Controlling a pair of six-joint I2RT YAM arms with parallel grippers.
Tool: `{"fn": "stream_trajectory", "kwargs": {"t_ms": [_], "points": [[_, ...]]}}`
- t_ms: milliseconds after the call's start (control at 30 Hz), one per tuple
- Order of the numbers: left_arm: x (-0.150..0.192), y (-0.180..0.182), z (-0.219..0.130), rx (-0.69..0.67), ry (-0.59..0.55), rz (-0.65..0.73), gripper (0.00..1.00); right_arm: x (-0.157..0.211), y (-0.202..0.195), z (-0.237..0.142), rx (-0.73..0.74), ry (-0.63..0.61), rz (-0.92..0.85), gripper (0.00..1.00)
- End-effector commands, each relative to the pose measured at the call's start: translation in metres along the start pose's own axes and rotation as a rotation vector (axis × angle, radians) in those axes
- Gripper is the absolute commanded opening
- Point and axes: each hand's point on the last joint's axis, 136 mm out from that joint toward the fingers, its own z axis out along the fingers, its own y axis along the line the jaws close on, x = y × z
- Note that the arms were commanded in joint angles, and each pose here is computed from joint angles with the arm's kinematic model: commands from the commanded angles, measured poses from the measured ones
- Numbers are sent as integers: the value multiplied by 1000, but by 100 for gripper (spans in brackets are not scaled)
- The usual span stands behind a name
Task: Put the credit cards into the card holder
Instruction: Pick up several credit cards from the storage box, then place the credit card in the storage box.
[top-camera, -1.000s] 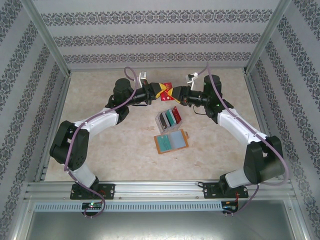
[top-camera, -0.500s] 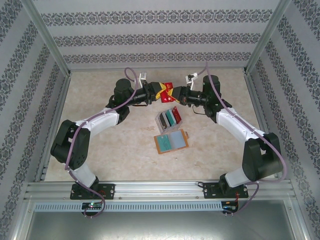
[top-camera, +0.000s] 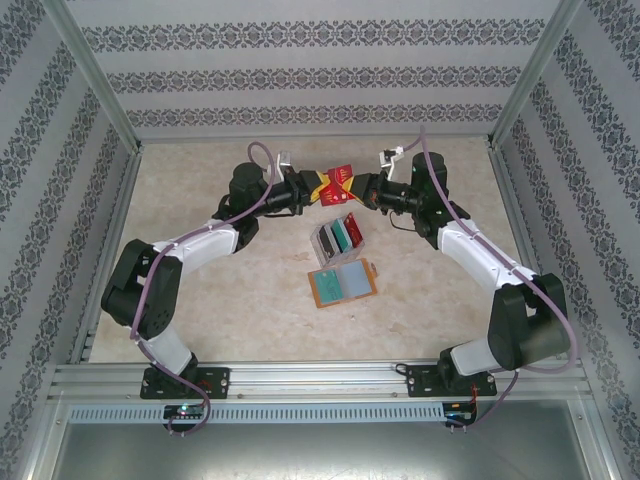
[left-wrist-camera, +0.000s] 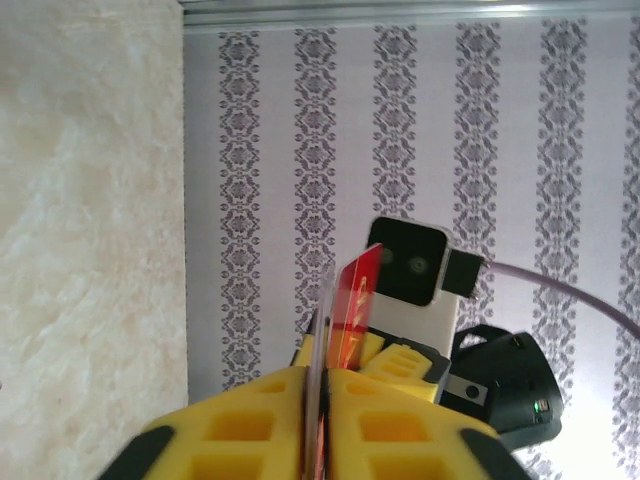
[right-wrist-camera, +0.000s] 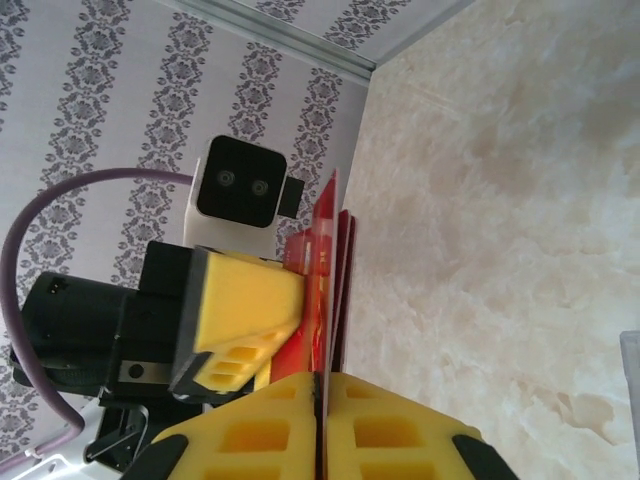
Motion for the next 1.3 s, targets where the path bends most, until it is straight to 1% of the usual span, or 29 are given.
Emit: {"fn": "stream_trajectory", "kwargs": {"t_ms": [0,167,233,333,467,633,833,967,1033,1167,1267], "points": [[-1,-14,-4,29,-41,-63,13,-5,-8,-8,42,-45,2,6],[-2,-3,-7,-16,-58,-131,10,-7,-17,-10,72,-69,22,3],[-2,0,-8,-18,-64,-158,7,-8,-21,-13,89,-88,24,3],[-2,3,-9,-23,-73,-179,6,-10,-24,-17,113,-113,19,3],[-1,22,-13,-89,-93,-254,0,-11,-36,-24,184,-130,3,3],[1,47,-17,-161,-108,-328,0,-9,-50,-30,268,-126,-44,3],[4,62,-18,-201,-102,-357,0,1,-84,-31,415,-63,-115,3],[6,72,-21,-228,-107,-373,0,15,-107,-23,519,49,-189,3],[6,73,-20,-233,-106,-361,0,22,-114,-17,560,87,-239,3],[8,80,-23,-296,-95,-327,0,30,-124,-7,624,142,-330,3],[9,83,-24,-319,-88,-296,0,34,-131,-1,676,173,-402,3]]}}
